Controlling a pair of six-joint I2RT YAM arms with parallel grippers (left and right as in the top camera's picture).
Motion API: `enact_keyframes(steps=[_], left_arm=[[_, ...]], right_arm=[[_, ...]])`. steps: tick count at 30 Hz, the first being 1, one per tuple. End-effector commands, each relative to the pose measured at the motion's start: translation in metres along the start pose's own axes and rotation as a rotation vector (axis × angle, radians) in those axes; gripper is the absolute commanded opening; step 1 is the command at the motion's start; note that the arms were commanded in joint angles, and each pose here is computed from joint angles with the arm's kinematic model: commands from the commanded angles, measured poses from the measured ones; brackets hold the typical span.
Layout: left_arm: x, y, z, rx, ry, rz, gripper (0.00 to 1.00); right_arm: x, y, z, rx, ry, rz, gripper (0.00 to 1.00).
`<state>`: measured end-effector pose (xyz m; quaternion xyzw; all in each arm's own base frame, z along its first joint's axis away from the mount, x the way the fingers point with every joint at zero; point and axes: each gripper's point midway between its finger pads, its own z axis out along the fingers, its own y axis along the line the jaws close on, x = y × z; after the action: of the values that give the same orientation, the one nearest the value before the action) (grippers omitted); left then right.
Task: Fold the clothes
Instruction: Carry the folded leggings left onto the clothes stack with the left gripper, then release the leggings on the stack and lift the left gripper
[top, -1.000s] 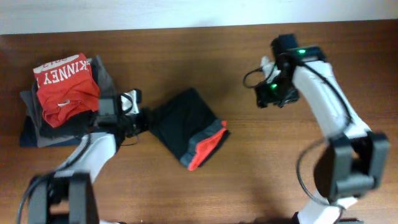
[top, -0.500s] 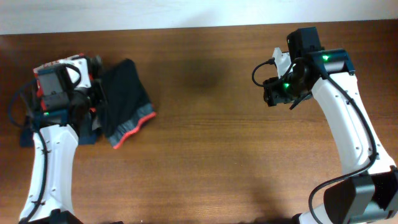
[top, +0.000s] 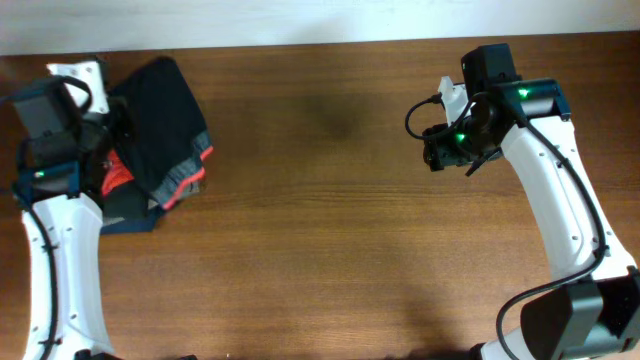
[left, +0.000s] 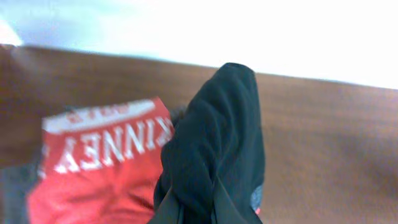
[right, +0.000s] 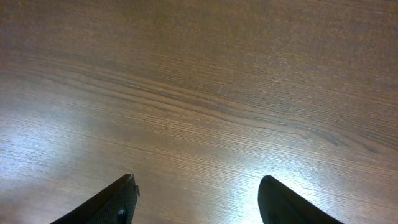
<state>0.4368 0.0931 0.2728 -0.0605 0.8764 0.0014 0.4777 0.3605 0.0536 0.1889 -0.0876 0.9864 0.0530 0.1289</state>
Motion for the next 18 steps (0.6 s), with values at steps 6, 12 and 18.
enact_keyframes(steps=[6,12,18], left_arm=[[-0.043,0.062,-0.026,-0.144,-0.150,-0.015,0.00],[-0.033,0.096,-0.004,-0.193,-0.130,-0.047,0.00],[-0.012,0.130,0.025,-0.232,-0.090,-0.084,0.00]], right_arm=[[-0.004,-0.002,-0.009,0.012,-0.030,-0.008,0.68],[-0.003,-0.002,-0.009,0.012,-0.027,-0.008,0.68],[-0.001,-0.001,-0.009,0.011,-0.018,-0.008,0.68]])
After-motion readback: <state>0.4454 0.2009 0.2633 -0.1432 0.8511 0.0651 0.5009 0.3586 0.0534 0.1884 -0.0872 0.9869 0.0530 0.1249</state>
